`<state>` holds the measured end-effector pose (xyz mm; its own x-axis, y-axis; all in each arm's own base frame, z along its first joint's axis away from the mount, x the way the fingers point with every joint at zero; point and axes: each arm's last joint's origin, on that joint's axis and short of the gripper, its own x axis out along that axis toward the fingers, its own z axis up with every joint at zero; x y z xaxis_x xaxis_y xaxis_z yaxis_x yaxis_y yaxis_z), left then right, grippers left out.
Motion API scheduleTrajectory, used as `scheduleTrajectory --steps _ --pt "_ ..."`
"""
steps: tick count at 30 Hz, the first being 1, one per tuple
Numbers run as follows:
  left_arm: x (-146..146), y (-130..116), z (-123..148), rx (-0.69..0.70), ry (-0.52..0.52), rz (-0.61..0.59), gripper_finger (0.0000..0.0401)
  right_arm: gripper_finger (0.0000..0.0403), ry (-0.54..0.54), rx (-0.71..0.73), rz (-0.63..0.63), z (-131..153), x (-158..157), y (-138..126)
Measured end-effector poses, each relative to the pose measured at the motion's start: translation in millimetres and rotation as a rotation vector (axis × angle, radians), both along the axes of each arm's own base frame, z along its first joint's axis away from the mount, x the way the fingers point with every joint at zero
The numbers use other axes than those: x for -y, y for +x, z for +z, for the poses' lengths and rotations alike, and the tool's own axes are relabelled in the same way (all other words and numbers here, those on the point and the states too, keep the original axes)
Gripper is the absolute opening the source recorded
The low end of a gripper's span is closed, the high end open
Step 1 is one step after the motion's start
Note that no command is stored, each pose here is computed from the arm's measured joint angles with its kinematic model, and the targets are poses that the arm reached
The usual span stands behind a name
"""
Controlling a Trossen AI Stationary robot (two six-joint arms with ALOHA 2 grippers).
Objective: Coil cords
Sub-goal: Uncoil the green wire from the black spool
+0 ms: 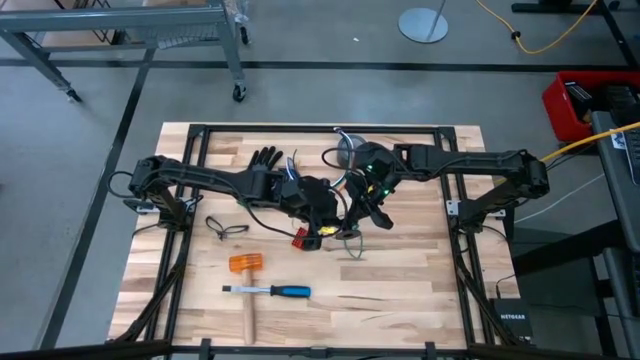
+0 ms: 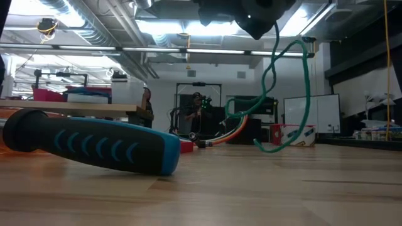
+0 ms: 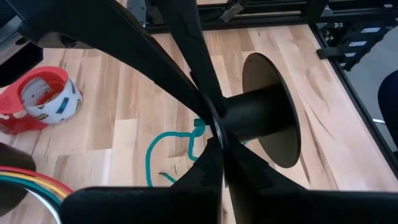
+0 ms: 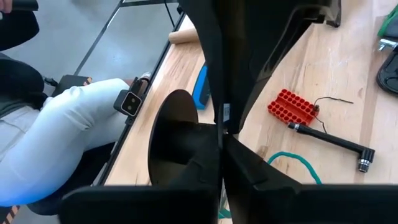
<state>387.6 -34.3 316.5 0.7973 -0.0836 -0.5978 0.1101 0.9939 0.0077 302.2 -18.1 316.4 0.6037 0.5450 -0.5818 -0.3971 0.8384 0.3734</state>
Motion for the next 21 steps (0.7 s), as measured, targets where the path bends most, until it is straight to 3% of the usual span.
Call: scheduleTrajectory --steps 5,11,21 --pt "-1.2 -5.1 9.9 0.033 0.011 0.008 0.0 0.0006 -0.013 0.034 0.002 12.2 -0.4 -4.5" --pt "-3.5 -14.0 30.9 0.124 0.049 0.039 0.0 0.0004 -0.097 0.072 -0.026 48.2 0.1 -15.1" --pt "-6.2 -32.4 78.9 0.398 0.094 0.044 0.0 0.0002 -0.214 0.211 -0.072 110.3 -0.5 -40.5"
